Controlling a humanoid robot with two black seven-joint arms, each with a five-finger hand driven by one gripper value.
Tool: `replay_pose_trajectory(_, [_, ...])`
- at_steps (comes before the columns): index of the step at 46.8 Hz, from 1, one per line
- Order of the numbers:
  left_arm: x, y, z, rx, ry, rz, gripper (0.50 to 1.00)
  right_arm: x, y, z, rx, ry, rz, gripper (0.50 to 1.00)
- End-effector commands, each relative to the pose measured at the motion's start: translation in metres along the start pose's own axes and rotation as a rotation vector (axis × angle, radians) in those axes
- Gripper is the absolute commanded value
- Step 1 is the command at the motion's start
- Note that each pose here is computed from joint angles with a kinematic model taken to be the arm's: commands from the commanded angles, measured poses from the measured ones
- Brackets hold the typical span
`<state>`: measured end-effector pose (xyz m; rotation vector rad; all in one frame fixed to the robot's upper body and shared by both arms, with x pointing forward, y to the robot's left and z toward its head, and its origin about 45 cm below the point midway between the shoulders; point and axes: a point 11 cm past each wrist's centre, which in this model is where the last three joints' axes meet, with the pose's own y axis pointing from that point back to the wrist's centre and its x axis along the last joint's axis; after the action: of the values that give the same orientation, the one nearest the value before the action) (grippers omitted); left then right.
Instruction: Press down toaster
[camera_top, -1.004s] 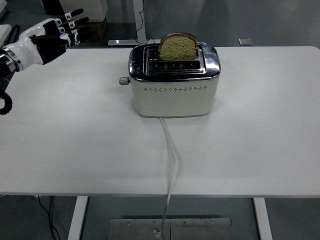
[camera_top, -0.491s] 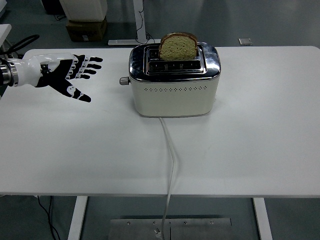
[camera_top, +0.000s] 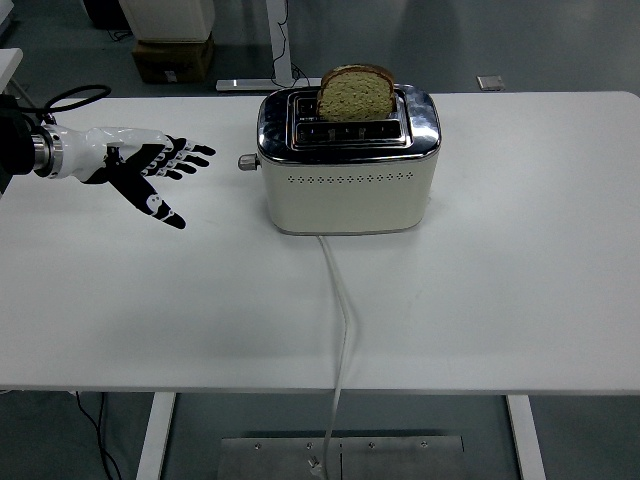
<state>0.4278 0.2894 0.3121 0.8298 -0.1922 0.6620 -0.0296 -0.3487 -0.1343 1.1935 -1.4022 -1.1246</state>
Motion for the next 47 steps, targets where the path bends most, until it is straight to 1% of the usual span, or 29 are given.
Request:
replay_pose_trajectory(1, [0.003, -0.007, 0.007, -0.001, -0.011, 0.003, 1.0, 0.0, 0.0, 0.0, 0.0, -0.002, 0.0, 1.0])
replay_pose_trajectory(14, [-0.005, -0.019, 0.005, 0.031, -0.035, -0.027, 1.0, 0.0, 0.0, 0.0, 0.0, 0.0, 0.0, 1.0])
replay_pose_trajectory(32, [0.004, -0.017, 0.003, 0.043, -0.035, -0.002, 1.0, 0.0, 0.0, 0.0, 0.0, -0.002, 0.0, 1.0])
replay_pose_trajectory(40, [-0.002, -0.028, 0.007, 0.041, -0.038, -0.019, 1.0, 0.0, 0.0, 0.0, 0.0, -0.003, -0.001, 1.0])
replay_pose_trajectory(47, [0.0, -0.028, 0.005, 0.045, -0.034, -0.013, 1.0, 0.0, 0.0, 0.0, 0.0, -0.002, 0.0, 1.0])
